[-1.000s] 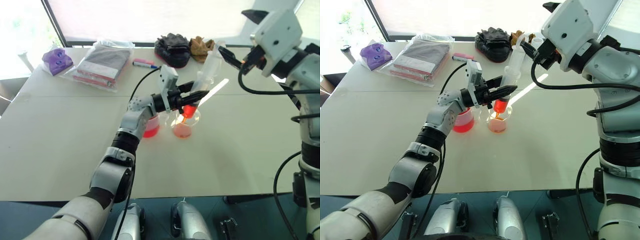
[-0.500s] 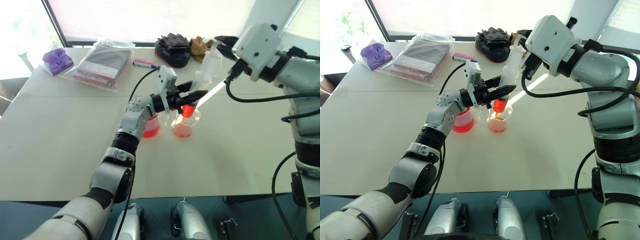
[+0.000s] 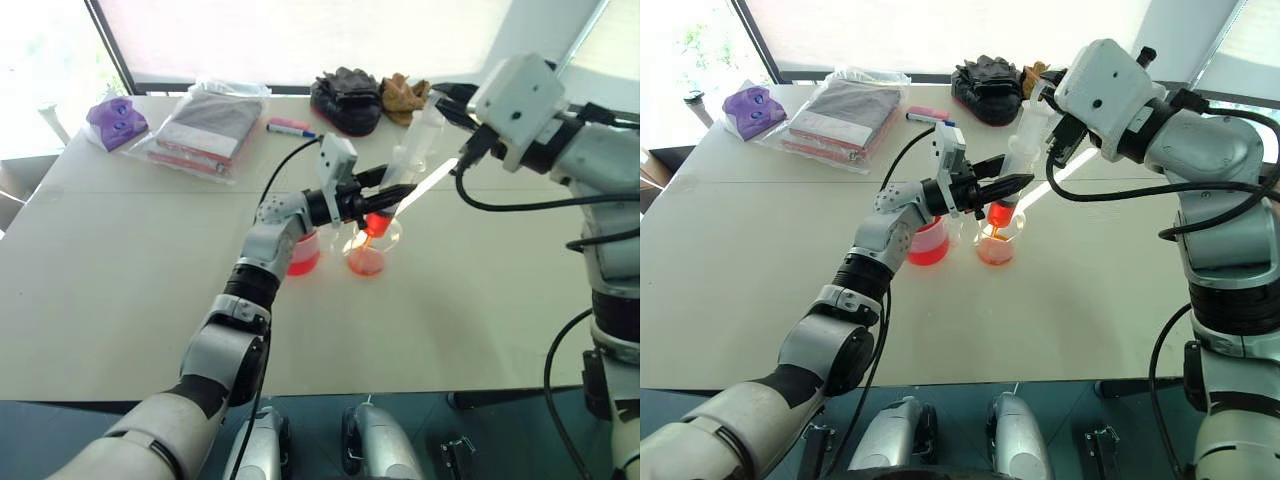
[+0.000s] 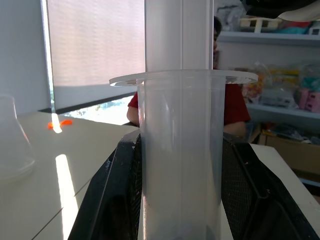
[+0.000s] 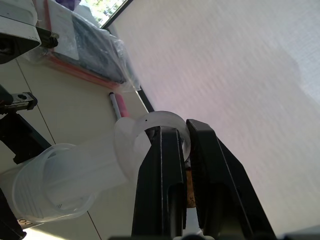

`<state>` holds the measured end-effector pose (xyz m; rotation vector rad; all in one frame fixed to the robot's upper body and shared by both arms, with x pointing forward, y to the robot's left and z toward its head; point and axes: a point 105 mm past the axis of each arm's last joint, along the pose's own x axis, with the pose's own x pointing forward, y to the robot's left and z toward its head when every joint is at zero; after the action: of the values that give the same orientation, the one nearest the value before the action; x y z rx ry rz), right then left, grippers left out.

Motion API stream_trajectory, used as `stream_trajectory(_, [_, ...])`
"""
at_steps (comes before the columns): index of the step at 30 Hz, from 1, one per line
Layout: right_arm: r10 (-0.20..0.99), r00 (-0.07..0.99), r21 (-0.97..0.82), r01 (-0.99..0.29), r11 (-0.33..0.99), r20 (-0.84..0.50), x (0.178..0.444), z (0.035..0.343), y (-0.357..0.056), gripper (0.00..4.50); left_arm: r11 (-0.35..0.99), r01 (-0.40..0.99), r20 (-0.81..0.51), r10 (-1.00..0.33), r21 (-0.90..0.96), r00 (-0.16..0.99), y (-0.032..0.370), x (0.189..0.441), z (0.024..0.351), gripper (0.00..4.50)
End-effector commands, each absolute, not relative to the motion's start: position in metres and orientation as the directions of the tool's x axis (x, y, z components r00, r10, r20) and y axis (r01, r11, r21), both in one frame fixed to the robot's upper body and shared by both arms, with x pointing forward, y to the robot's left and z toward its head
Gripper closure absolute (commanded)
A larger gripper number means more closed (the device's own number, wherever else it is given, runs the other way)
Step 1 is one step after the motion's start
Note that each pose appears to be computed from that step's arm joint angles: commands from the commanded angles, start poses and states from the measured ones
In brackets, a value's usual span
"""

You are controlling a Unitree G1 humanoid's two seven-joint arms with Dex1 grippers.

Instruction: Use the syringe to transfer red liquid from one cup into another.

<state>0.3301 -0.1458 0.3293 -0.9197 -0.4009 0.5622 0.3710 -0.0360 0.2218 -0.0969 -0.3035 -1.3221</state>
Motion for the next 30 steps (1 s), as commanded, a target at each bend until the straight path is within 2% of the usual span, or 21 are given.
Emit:
stream_trajectory(1, [0.721, 0.693, -0.824, -0.403, 0.398, 0.009, 0.314, 0.314, -0.119, 4.45, 0.244, 0.961, 0.34, -0.922, 0.133, 0.187, -0.043, 0.367, 0.245, 2.88])
stream_trajectory(10, [0.738, 0.675, -0.811, -0.44, 0.385, -0.015, 0.31, 0.302, -0.109, 4.45, 0.247, 0.96, 0.365, -0.913, 0.132, 0.185, -0.045, 0.367, 0.253, 2.88])
stream_trajectory(23, [0.754, 0.652, -0.764, -0.526, 0.374, -0.081, 0.311, 0.269, -0.101, 4.45, 0.249, 0.96, 0.375, -0.908, 0.125, 0.187, -0.043, 0.367, 0.255, 2.88])
stream_trajectory(30, [0.744, 0.663, -0.771, -0.515, 0.375, -0.081, 0.312, 0.269, -0.104, 4.45, 0.25, 0.961, 0.374, -0.908, 0.122, 0.189, -0.04, 0.367, 0.255, 2.88])
